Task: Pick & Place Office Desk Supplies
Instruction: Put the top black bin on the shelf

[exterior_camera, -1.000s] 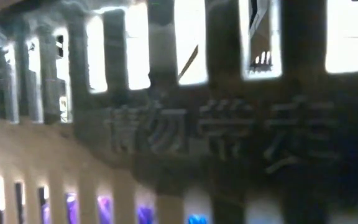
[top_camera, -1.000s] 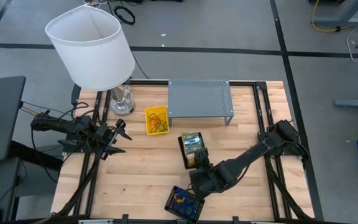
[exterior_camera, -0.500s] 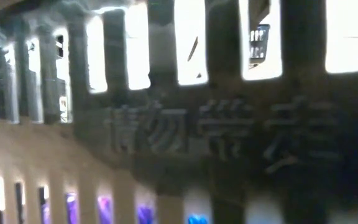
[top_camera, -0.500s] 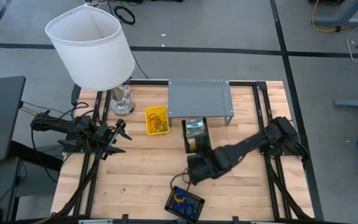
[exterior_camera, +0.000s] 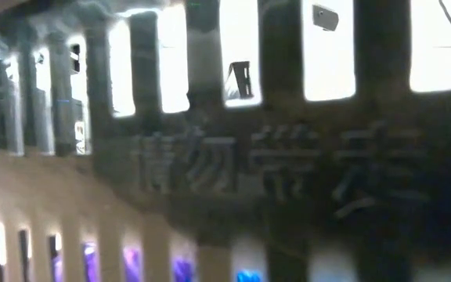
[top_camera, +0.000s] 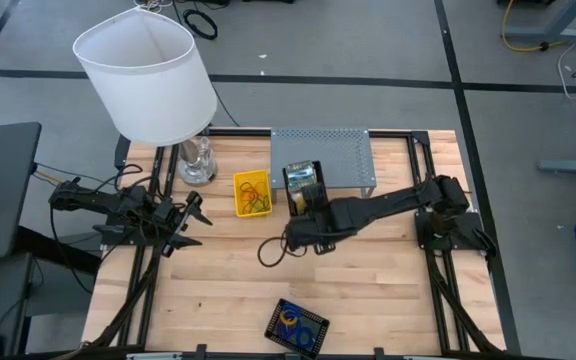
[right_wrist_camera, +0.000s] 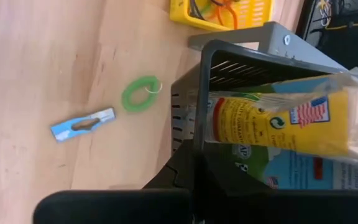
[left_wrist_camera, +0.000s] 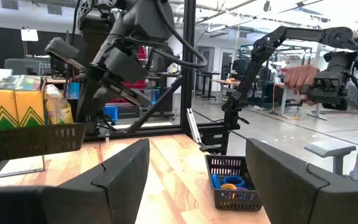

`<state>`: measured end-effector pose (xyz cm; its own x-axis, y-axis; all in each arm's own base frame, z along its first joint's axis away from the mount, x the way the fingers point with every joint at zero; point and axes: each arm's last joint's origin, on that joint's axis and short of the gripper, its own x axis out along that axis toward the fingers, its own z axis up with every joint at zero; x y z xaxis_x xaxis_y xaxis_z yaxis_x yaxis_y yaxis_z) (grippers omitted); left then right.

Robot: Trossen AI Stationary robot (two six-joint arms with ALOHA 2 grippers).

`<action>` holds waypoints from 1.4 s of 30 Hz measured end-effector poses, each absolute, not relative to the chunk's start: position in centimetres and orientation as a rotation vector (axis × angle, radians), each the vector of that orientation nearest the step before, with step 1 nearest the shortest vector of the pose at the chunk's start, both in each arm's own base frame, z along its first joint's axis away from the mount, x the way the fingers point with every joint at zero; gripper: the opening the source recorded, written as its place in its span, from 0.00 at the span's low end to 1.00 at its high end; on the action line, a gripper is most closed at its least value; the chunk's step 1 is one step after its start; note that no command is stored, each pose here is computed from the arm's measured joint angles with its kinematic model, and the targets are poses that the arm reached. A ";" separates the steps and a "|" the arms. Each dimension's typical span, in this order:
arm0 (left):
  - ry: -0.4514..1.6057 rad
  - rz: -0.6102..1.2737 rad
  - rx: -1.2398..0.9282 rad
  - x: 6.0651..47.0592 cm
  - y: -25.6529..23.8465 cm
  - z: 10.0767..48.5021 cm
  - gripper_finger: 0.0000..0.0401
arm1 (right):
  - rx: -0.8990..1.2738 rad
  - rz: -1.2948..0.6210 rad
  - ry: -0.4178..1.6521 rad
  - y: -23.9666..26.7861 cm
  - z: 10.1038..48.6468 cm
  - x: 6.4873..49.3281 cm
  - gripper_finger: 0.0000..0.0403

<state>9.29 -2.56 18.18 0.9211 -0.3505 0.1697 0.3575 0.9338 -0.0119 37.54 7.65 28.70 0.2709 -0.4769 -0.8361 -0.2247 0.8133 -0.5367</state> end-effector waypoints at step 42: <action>-0.167 -0.364 -0.043 9.3 -2.6 18.2 0.67 | -0.470 -0.081 1.114 -5.2 29.7 41.0 0.01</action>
<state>9.29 -2.56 18.19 0.9210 -0.3505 0.1702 0.3575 0.9338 -0.0118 40.96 -5.19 29.68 0.4489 -0.2939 -0.8438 -0.1688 0.8995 -0.4031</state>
